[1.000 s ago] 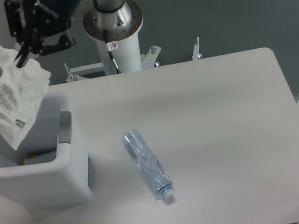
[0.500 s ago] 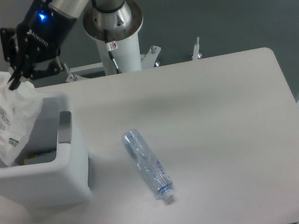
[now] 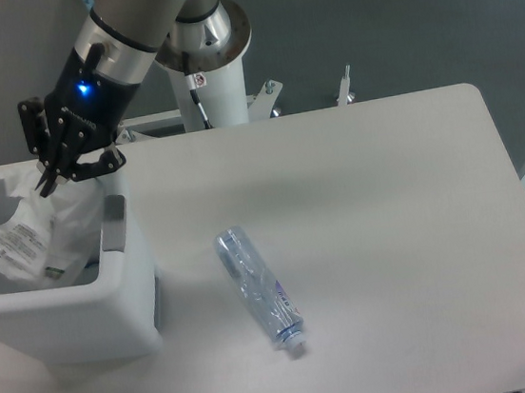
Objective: Place the trash in the trash can
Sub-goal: 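Lower the bag into the bin and open the gripper, then move the open gripper to the clear water bottle and lower it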
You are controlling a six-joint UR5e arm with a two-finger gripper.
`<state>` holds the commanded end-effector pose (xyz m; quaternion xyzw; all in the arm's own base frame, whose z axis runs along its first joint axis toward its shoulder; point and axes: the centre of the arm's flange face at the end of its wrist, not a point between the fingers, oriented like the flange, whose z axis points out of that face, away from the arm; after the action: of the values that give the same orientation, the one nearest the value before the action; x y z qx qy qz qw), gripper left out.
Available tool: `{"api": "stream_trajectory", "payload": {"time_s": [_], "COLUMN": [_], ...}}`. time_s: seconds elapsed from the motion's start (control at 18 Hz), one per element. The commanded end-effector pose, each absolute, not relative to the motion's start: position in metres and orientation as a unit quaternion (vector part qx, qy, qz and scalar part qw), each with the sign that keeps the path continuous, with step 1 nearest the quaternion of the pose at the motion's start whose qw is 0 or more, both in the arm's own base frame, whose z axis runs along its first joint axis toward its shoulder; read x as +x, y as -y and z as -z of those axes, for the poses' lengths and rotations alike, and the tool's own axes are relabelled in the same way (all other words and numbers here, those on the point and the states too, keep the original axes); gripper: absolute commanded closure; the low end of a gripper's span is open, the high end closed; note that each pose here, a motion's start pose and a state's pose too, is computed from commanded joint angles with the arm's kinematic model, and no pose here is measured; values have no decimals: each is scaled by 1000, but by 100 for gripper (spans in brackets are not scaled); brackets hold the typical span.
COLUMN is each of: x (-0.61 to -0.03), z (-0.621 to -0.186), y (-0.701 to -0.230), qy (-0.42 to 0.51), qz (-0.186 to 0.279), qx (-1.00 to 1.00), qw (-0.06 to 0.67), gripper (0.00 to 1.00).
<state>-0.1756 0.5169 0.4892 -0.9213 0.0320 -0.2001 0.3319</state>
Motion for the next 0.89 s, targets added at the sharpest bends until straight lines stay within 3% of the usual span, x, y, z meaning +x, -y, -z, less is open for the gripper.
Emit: {"api": "stream_trajectory", "payload": {"time_s": [0.11, 0.28, 0.44, 0.5, 0.72, 0.89], "x": [-176, -177, -176, -176, -180, -229], "z": [-488, -490, -503, -505, -519, -528], "y": [-519, -521, -520, -519, -514, -495], "qy": [-34, -42, -42, -42, -22, 65], "qz": [200, 189, 183, 181, 177, 170], "qx": [-921, -918, -916, -916, -915, -913], "qw": [333, 346, 354, 356, 362, 366], "gripper": [82, 24, 11, 1, 0, 0]}}
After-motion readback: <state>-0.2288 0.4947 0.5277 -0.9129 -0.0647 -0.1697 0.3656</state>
